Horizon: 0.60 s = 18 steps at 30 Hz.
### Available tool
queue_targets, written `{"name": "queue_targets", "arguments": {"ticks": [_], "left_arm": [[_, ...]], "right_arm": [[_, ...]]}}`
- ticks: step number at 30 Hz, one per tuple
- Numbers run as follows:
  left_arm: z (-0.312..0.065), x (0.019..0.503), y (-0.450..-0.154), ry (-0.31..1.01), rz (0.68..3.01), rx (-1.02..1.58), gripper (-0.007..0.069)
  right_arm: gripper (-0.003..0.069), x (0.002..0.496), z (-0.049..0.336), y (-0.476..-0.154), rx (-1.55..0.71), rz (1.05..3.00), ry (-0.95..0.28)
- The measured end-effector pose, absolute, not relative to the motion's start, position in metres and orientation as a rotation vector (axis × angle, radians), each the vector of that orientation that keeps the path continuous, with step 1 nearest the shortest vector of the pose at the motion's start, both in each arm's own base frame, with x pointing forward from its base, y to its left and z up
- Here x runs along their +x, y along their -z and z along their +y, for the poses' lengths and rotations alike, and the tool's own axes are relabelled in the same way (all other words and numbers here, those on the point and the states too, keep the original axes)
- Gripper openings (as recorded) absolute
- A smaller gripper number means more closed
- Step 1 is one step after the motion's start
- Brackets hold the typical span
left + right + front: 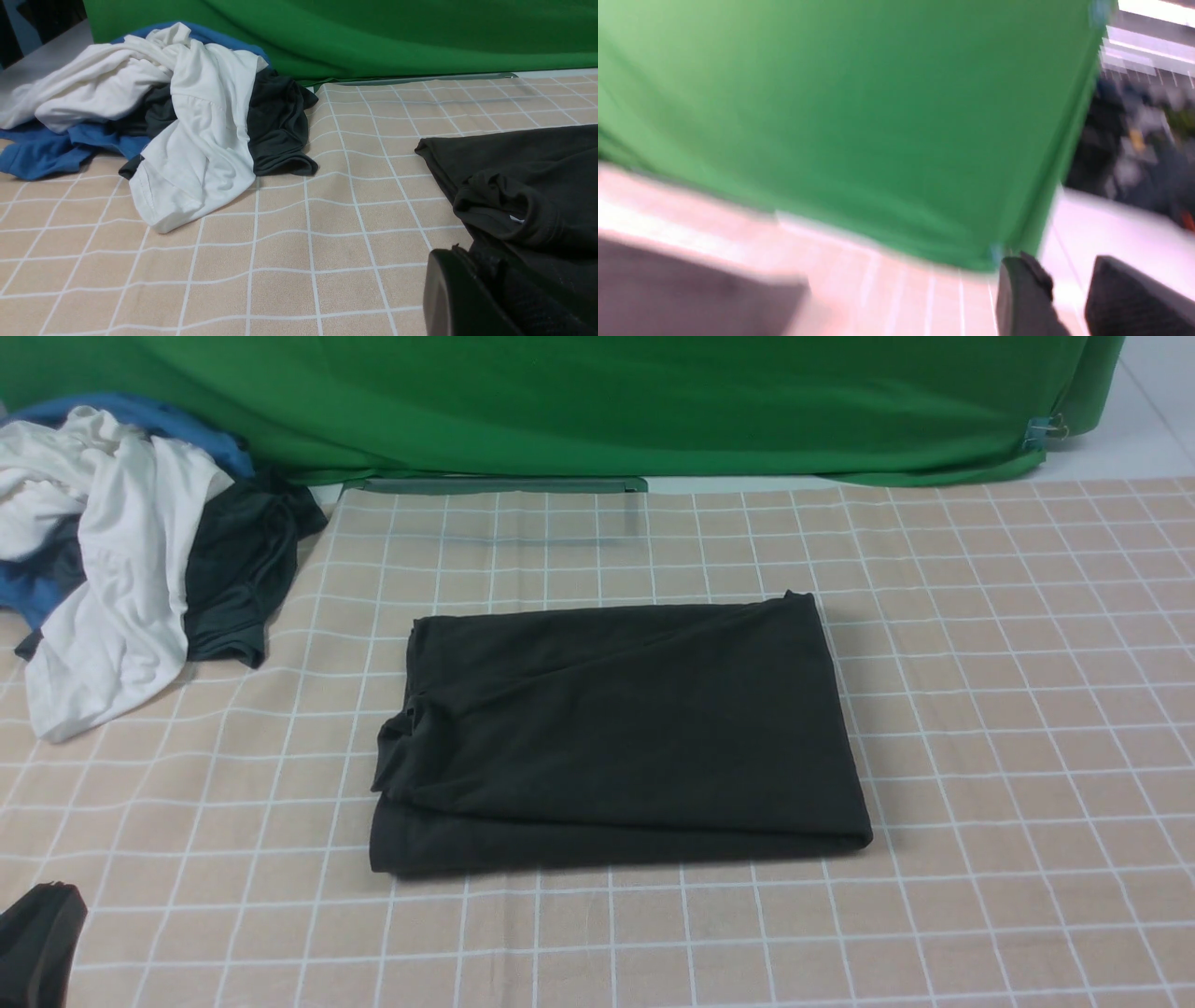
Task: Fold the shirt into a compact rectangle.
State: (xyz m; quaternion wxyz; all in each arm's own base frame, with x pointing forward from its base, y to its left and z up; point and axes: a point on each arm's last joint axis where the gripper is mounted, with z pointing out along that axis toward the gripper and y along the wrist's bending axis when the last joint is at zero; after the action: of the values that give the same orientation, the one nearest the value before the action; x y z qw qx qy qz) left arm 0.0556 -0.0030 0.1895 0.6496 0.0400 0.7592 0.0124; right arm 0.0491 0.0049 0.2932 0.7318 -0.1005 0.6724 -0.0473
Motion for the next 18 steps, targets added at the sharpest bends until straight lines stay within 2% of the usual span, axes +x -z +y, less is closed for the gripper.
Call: {"name": "queue_targets", "arguments": {"ticks": [2,9,18], "left_arm": [[-0.003,0.056,-0.19,-0.028,1.725,0.091,0.002],[-0.003,0.056,-0.19,-0.028,1.725,0.091,0.002],[-0.003,0.056,-0.189,-0.029,1.724,0.091,0.002]], "right_arm": [[0.0246,0.052,0.004,-0.282,-0.199,1.528,0.117],[0.0246,0.059,0.0,-0.196,-0.105,1.778,0.104],[0.0247,0.055,0.0,-0.188,-0.099,1.741,0.104]]}}
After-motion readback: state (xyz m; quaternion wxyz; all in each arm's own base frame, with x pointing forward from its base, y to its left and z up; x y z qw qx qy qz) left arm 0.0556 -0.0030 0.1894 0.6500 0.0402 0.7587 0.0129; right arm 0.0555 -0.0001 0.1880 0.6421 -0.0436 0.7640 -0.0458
